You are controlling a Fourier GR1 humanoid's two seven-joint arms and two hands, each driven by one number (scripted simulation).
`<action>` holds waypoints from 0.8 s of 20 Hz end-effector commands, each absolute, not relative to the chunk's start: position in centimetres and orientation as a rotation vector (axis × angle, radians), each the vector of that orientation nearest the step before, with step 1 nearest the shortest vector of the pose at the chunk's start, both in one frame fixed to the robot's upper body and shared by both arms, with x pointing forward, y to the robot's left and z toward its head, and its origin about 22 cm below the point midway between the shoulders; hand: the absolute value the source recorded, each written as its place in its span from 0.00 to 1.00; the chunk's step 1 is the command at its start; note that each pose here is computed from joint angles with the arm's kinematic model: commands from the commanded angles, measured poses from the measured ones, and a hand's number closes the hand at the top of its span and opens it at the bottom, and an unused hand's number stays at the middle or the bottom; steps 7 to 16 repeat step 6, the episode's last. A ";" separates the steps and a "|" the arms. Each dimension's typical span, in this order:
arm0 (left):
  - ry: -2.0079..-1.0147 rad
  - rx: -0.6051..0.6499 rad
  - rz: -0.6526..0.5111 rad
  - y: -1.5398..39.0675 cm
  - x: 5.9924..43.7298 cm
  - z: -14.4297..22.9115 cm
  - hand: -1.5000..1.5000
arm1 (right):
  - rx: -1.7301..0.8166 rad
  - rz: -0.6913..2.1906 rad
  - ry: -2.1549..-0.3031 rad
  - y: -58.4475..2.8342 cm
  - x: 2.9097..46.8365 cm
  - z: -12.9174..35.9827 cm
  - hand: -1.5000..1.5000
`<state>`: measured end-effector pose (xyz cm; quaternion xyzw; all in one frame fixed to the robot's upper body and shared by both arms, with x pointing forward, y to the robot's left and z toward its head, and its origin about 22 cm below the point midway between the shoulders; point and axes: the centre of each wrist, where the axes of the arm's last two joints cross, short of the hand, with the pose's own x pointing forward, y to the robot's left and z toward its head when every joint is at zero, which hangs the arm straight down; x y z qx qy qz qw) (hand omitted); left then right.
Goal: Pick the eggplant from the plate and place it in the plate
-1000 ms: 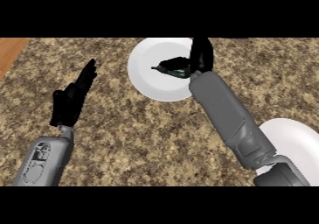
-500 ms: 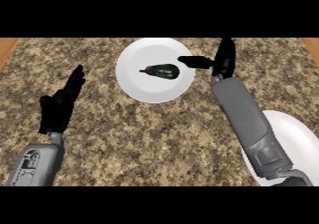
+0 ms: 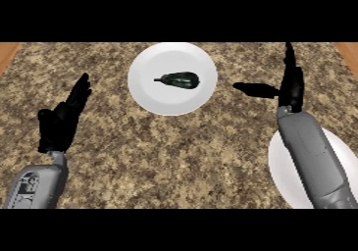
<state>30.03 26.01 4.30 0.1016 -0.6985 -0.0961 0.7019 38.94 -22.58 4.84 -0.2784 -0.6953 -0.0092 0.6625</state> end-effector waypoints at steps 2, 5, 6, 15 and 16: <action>-1.559 0.242 -0.201 25.6 30.1 4.9 0.50 | -0.611 -0.019 -1.569 -26.3 37.0 5.3 0.00; -1.555 0.211 -0.244 25.1 30.3 4.5 0.50 | -0.602 -0.034 -1.570 -27.1 37.4 4.9 0.00; -1.554 0.218 -0.220 26.3 31.6 6.5 0.50 | -0.596 -0.029 -1.569 -26.8 37.1 4.1 0.00; -1.554 0.218 -0.220 26.3 31.6 6.5 0.50 | -0.596 -0.029 -1.569 -26.8 37.1 4.1 0.00; -1.554 0.218 -0.220 26.3 31.6 6.5 0.50 | -0.596 -0.029 -1.569 -26.8 37.1 4.1 0.00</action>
